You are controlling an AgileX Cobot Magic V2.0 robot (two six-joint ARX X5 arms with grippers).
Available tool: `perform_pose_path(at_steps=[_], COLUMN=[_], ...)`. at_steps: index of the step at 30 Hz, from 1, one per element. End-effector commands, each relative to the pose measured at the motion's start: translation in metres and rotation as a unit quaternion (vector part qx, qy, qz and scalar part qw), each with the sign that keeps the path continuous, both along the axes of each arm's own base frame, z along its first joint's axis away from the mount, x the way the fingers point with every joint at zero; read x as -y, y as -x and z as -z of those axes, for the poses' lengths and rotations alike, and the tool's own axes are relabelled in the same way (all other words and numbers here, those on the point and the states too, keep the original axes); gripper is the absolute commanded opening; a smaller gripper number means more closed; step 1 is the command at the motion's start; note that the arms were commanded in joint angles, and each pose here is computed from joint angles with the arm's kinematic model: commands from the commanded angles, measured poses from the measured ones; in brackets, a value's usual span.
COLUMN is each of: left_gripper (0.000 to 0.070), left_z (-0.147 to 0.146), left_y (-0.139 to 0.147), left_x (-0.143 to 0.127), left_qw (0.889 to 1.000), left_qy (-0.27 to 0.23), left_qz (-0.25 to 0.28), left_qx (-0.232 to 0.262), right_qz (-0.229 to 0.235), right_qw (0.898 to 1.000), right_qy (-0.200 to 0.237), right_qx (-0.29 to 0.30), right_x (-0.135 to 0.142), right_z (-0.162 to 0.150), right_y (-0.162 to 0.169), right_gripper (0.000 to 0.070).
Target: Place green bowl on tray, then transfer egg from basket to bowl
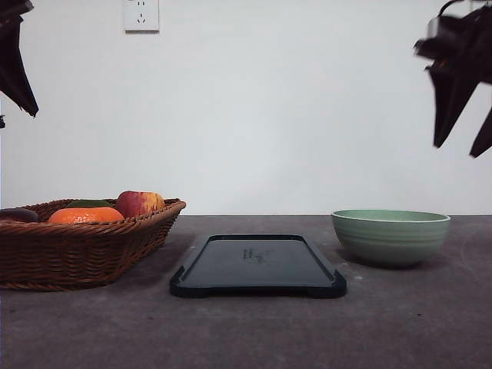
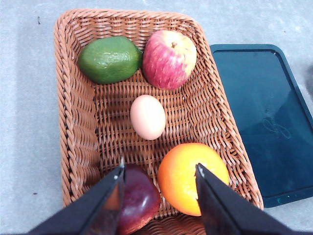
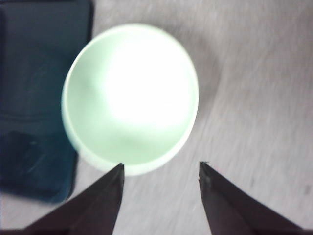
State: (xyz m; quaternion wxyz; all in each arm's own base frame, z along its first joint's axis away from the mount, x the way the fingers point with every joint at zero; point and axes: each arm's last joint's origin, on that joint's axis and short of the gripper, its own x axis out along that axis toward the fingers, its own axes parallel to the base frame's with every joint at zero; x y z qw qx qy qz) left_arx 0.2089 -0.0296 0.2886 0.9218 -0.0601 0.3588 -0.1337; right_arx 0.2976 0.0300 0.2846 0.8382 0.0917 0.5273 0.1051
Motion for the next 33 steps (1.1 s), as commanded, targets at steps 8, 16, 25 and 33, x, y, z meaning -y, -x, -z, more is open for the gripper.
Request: perform_pose_path(at_steps=[8,16,25,33], left_gripper=[0.0281,0.0281,0.0281,0.0281], left_z=[-0.007,-0.009,-0.009,-0.009], left_y=[-0.003,-0.004,-0.004,-0.004], left_x=[0.001,0.001,0.001,0.001], left_qw=[1.0,1.0,1.0,1.0], left_qy=[-0.002,0.0,0.0,0.0], left_qz=[0.007,0.006,0.006,0.006], left_qx=[0.016,0.027,0.029,0.028], right_qz=[-0.016,-0.022,-0.021,-0.041], right_qw=[0.998,0.997,0.997,0.998], right_qy=[0.045,0.048,0.047,0.031], right_qx=[-0.04,-0.06,-0.058,-0.045], right_x=[-0.001,-0.003,-0.003,-0.015], right_z=[0.036,0.065,0.062,0.013], right_y=[-0.045,-0.062,-0.066,-0.071], right_gripper=[0.03,0.0134,0.0,0.0])
